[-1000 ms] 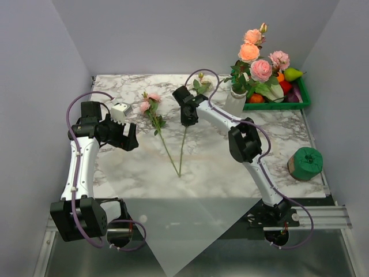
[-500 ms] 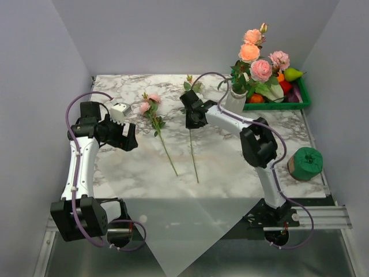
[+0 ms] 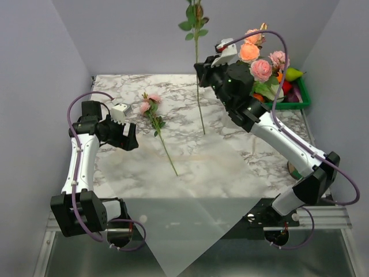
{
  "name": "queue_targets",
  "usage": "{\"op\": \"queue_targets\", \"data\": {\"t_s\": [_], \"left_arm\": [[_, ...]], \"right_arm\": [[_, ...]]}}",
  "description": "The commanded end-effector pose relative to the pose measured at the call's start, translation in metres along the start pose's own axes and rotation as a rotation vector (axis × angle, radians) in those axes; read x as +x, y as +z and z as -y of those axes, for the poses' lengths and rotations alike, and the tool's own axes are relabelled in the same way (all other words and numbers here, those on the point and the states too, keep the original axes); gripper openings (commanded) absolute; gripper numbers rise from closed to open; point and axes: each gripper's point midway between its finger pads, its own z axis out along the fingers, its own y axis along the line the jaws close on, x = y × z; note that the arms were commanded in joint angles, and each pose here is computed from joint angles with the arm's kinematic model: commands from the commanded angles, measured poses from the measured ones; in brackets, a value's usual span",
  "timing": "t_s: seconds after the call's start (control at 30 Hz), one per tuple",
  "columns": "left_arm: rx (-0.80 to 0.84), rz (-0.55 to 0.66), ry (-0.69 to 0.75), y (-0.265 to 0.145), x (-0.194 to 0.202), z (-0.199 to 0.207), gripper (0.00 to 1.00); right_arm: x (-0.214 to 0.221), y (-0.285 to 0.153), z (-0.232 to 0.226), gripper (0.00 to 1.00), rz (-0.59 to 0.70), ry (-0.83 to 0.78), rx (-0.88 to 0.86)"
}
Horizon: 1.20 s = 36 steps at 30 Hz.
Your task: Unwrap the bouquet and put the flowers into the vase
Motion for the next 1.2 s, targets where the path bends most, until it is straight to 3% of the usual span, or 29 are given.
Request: {"op": "queue_targets", "data": {"t_s": [0.0,0.03,0.13,0.33,0.53,1.17], "left_arm": [[0.013,0.023,-0.002,-0.002,-0.006,0.001,0.99],[0.014,0.019,-0.002,-0.002,-0.006,0.001,0.99],[0.012,0.015,0.002,-0.001,-0.005,0.0,0.99],[0.012,0.006,0.001,0.001,-0.004,-0.003,0.99],[0.017,0.003,-0.001,0.001,-0.007,-0.005,0.99],[0.021,0.009,-0.012,0.004,-0.012,-0.009,0.99]], "right_arm": [[-0.114,-0.024,0.039,0.0,0.418,-0.272,0.217],[-0.149,-0.035,0.045,0.01,0.554,-0.274,0.265],[-0.194,-0.042,0.07,0.01,0.642,-0.361,0.412],[-0.221,-0.058,0.111,0.01,0.747,-0.405,0.565],[-0.191,-0.05,0.135,0.01,0.694,-0.397,0.602],[-0.109,-0.039,0.146,0.01,0.518,-0.297,0.536]]}}
